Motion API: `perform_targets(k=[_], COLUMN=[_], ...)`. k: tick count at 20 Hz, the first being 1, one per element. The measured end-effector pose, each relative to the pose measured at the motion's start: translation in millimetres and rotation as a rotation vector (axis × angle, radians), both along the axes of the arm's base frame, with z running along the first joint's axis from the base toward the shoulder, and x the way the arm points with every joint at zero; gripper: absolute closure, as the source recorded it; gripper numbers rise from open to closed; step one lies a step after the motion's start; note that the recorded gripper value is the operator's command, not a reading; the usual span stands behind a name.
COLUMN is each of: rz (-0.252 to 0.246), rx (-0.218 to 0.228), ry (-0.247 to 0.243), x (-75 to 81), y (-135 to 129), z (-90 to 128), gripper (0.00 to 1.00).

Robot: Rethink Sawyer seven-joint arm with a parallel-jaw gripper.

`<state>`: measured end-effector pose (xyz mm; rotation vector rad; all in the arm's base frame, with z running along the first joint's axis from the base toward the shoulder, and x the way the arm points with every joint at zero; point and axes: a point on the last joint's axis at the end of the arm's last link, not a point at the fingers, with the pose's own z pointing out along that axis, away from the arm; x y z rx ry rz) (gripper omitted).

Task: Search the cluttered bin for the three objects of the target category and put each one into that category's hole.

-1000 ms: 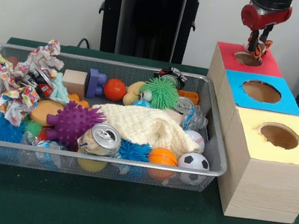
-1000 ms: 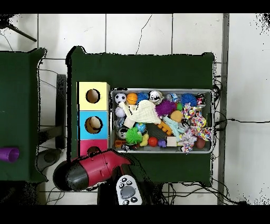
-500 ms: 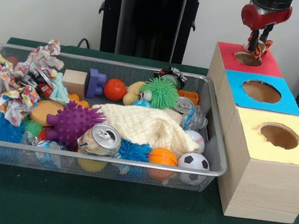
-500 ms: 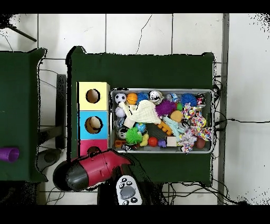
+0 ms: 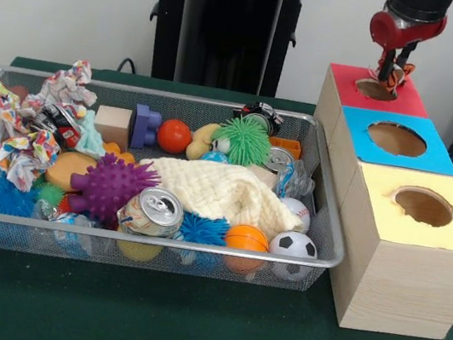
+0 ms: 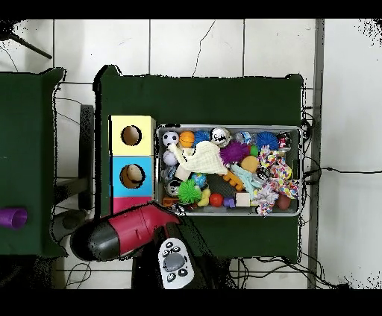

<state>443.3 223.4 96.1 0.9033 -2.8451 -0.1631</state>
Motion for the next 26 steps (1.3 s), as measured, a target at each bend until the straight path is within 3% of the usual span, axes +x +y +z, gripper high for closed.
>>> perform_targets(k=[9, 18, 26], rz=[0.03, 0.046, 0.076], rx=[-0.035, -0.044, -0.072], ry=[0.065, 0.029, 0.062], x=[15.1, 39.9, 48.1], y=[5, 1, -8], z=[-4, -12, -24], gripper=[1.0, 1.0, 1.0])
